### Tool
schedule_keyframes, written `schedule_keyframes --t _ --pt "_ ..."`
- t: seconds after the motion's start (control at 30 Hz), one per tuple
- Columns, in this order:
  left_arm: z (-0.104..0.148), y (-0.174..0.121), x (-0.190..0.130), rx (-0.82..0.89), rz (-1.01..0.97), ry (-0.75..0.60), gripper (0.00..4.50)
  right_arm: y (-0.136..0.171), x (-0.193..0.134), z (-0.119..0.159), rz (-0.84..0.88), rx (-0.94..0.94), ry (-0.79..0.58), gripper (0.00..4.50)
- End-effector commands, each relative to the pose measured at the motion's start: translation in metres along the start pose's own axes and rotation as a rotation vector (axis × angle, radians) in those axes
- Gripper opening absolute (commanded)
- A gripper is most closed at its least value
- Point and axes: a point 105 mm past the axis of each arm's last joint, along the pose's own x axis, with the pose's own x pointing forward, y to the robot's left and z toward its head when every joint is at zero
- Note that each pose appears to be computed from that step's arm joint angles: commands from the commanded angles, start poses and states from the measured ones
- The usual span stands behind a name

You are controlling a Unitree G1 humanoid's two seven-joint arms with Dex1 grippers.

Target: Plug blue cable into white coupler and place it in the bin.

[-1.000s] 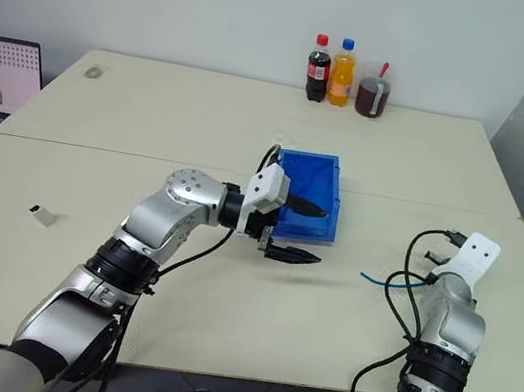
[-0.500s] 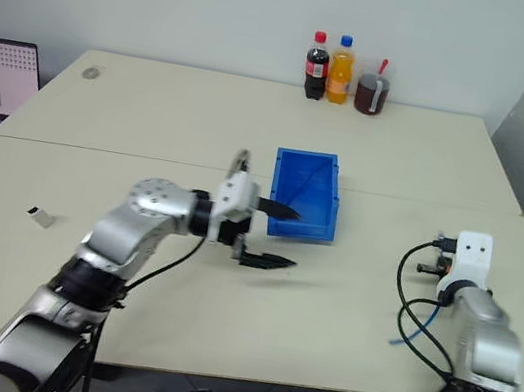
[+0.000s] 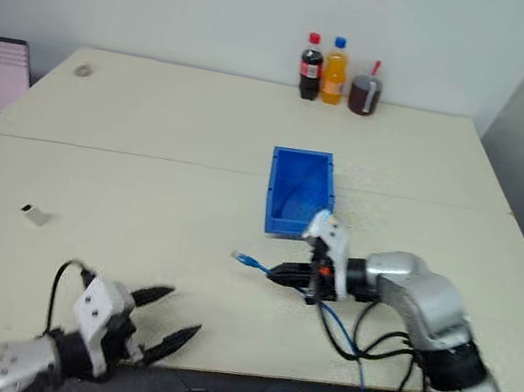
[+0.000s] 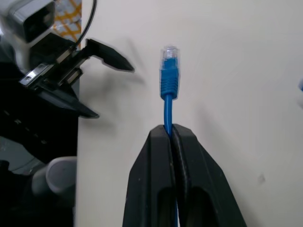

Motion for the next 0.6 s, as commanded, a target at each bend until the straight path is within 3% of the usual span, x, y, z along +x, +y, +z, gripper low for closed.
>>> schedule_keyframes --t 0.03,0.13,0.33,0.37,0.6 --pt "0.001 -0.001 -0.018 -0.019 0.161 -0.044 4.50 -0.015 0.026 -0.016 0.012 -0.170 0.121 0.04" --pt "-0.017 -0.003 -0.032 -0.076 0.274 -0.010 4.50 -0.019 0.049 -0.029 0.036 -0.225 0.191 0.04" --pt "-0.009 -0.002 -0.028 -0.037 0.265 -0.035 4.50 -0.021 0.065 -0.031 0.041 -0.203 0.180 0.04" --pt "-0.006 0.002 -0.024 -0.023 0.253 -0.044 4.50 -0.021 0.063 -0.033 0.031 -0.195 0.179 0.50" --pt "0.027 0.031 0.007 0.131 0.081 -0.092 4.50 -0.021 0.029 -0.030 -0.085 -0.112 0.090 2.15"
